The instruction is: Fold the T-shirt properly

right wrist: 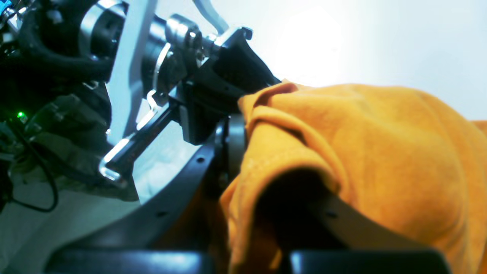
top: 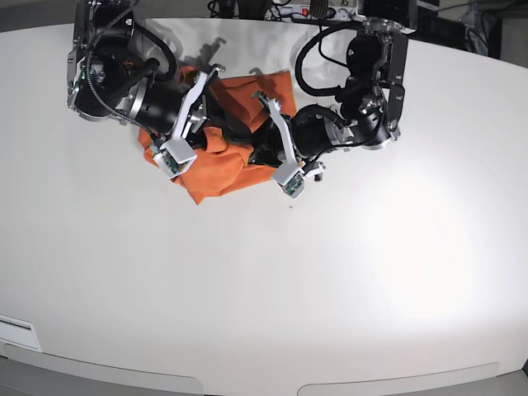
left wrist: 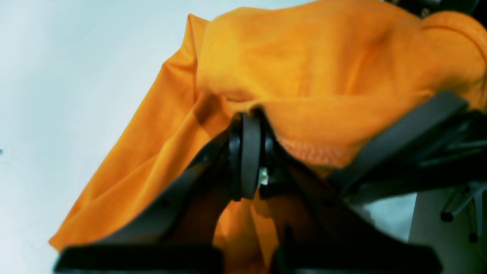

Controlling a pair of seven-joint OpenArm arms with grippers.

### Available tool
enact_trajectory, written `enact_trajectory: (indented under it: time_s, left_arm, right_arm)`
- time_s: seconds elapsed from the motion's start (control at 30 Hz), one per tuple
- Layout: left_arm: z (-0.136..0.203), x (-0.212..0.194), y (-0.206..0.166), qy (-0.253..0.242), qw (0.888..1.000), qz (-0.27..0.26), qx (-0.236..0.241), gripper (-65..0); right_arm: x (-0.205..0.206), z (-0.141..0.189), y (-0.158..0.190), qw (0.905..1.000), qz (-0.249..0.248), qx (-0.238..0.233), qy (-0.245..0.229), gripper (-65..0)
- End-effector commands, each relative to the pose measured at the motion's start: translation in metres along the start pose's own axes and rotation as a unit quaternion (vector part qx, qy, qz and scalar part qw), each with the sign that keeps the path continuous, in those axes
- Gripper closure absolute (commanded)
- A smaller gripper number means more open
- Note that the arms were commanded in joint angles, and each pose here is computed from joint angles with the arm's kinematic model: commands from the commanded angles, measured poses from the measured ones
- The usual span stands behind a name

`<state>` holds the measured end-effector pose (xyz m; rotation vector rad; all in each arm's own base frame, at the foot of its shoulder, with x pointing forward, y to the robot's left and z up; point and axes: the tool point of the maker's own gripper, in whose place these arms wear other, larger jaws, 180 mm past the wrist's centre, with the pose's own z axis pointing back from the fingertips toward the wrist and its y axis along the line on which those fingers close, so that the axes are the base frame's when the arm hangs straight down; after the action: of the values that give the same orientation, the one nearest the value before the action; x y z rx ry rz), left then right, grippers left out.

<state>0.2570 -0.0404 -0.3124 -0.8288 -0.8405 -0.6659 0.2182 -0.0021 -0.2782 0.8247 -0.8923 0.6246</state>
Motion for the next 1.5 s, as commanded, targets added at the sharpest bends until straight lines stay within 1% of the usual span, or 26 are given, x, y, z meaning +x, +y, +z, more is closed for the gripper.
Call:
enact_trajectory:
  time_s: [0.0, 0.1, 0.2, 0.27, 0.33, 0.4, 0.43, 0.5, 0.53, 0.57, 0.63, 0.73, 0.87, 0.97, 1.1, 1.13, 1.23, 1.3, 1.4, 1.47]
  left_arm:
    - [0.008, 0.025, 0.003, -0.04, 0.999, -0.013, 0.004, 0.0]
    - [0.037, 0.052, 0.027, -0.092, 0.995, -0.012, 0.044, 0.0]
    - [0.073, 0.073, 0.059, -0.136, 0.985, -0.011, 0.105, 0.0]
    - [0.094, 0.081, 0.075, -0.165, 0.977, 0.008, 0.132, 0.0]
    - [0.106, 0.081, 0.085, -0.179, 0.972, 0.027, 0.149, 0.0]
    - [0.11, 0.074, 0.088, -0.17, 0.972, 0.032, 0.157, 0.0]
    - [0.11, 0.07, 0.087, -0.166, 0.973, 0.034, 0.157, 0.0]
    - [0.109, 0.064, 0.083, -0.165, 0.974, 0.044, 0.148, 0.0]
    - [0.108, 0.062, 0.08, -0.166, 0.975, 0.049, 0.143, 0.0]
    - [0.106, 0.059, 0.079, -0.162, 0.975, 0.051, 0.141, 0.0]
    - [0.104, 0.057, 0.077, -0.158, 0.977, 0.048, 0.138, 0.0]
    - [0.104, 0.057, 0.075, -0.157, 0.978, 0.04, 0.134, 0.0]
    - [0.103, 0.052, 0.074, -0.151, 0.979, 0.042, 0.133, 0.0]
    - [0.104, 0.049, 0.074, -0.147, 0.979, 0.045, 0.134, 0.0]
    - [0.11, 0.047, 0.078, -0.137, 0.98, 0.034, 0.141, 0.0]
    - [0.112, 0.046, 0.079, -0.133, 0.98, 0.031, 0.143, 0.0]
    - [0.117, 0.045, 0.083, -0.123, 0.981, 0.023, 0.148, 0.0]
    - [0.119, 0.043, 0.085, -0.117, 0.981, 0.019, 0.152, 0.0]
    - [0.127, 0.04, 0.091, -0.1, 0.982, 0.006, 0.162, 0.0]
    - [0.133, 0.038, 0.095, -0.089, 0.982, -0.003, 0.168, 0.0]
  right_arm:
    - [0.012, 0.0, 0.005, 0.9996, 0.01, 0.01, -0.023, 0.0]
    - [0.01, -0.002, 0.006, 0.9997, 0.013, 0.011, -0.017, 0.0]
    - [0.011, -0.002, 0.007, 0.9997, 0.013, 0.012, -0.018, 0.0]
    - [0.011, -0.002, 0.007, 0.9997, 0.012, 0.012, -0.018, 0.0]
    - [0.011, -0.002, 0.007, 0.9997, 0.013, 0.013, -0.019, 0.0]
    - [0.011, -0.005, 0.011, 0.9995, 0.014, 0.019, -0.02, 0.0]
    - [0.01, -0.008, 0.015, 0.9995, 0.016, 0.024, -0.016, -6.2]
    - [0.001, -0.022, 0.023, 0.9992, 0.029, 0.026, 0.008, -24.3]
    - [-0.006, -0.03, 0.027, 0.9983, 0.045, 0.023, 0.029, -32.5]
    - [-0.01, -0.039, 0.033, 0.9968, 0.062, 0.024, 0.044, -35.2]
    - [-0.015, -0.052, 0.043, 0.9913, 0.106, 0.03, 0.072, -35.1]
    - [-0.005, -0.066, 0.065, 0.9825, 0.161, 0.06, 0.072, -35.0]
    - [0.009, -0.071, 0.084, 0.9706, 0.22, 0.073, 0.064, -34.9]
    - [0.006, -0.074, 0.076, 0.9675, 0.236, 0.052, 0.073, -34.9]
    - [0.006, -0.075, 0.07, 0.9663, 0.243, 0.04, 0.073, -34.9]
    - [0.01, -0.075, 0.072, 0.9665, 0.245, 0.041, 0.064, -34.9]
    - [0.032, -0.069, 0.087, 0.9666, 0.25, 0.055, 0.015, -34.9]
    - [0.046, -0.062, 0.094, 0.9635, 0.262, 0.056, -0.01, -34.9]
    - [0.059, -0.053, 0.087, 0.9571, 0.288, 0.023, -0.022, -34.9]
    - [0.064, -0.049, 0.077, 0.9563, 0.291, 0.001, -0.027, -34.9]
